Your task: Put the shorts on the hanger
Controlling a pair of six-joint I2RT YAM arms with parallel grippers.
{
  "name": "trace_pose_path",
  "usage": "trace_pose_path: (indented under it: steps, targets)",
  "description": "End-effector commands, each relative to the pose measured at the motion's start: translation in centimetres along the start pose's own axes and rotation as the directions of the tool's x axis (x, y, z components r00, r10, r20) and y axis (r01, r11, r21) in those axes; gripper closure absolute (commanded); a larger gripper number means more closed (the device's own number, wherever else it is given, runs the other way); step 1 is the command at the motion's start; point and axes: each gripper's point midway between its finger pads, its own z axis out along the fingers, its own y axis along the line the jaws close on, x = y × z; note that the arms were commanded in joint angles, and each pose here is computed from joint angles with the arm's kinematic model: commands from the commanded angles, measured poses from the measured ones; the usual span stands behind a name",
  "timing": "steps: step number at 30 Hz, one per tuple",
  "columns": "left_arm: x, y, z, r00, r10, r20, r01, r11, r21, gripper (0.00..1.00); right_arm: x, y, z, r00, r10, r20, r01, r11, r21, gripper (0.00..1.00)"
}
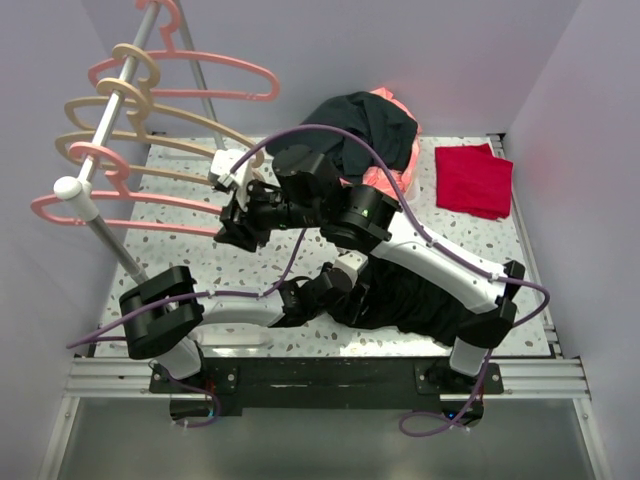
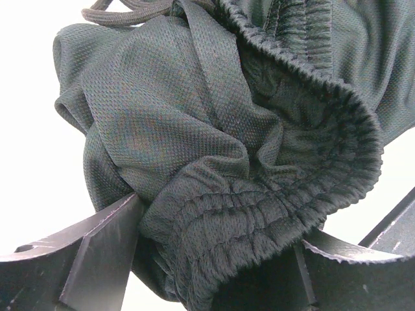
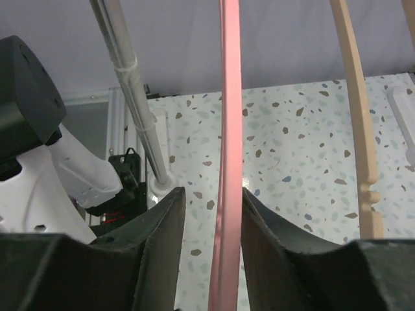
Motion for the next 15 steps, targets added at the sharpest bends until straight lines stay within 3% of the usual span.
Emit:
trace_pose_path:
  steps: [1,2,4,15]
  targets:
    - [-0.7,-0.4,-0.3,1.0,0.006,0.026,-0.007,1.0,0.024,0.27,-2.8,-0.9,-1.2,0.997,-0.038,0.069,0.034,0.998,0.056,0.73]
    - [-0.6,-0.3,-0.3,1.0,0.006,0.025,-0.006,1.0,0.022,0.27,-2.9,-1.1,-1.2,0.996,-0.039,0.074,0.034,0.997,0.069,0.86]
    - [-0.6,-0.3,-0.4,1.0,0.006,0.023,-0.006,1.0,0.023,0.28,-3.4,-1.4,-1.4,0.995,-0.044,0.094,0.036,0.995,0.089,1.0]
    - [-1.5,-0.3,-1.0,0.999,0.011,0.039,-0.012,1.0,0.019,0.29,-6.7,-2.0,-4.7,0.972,-0.076,0.224,0.036,0.984,0.174,1.0]
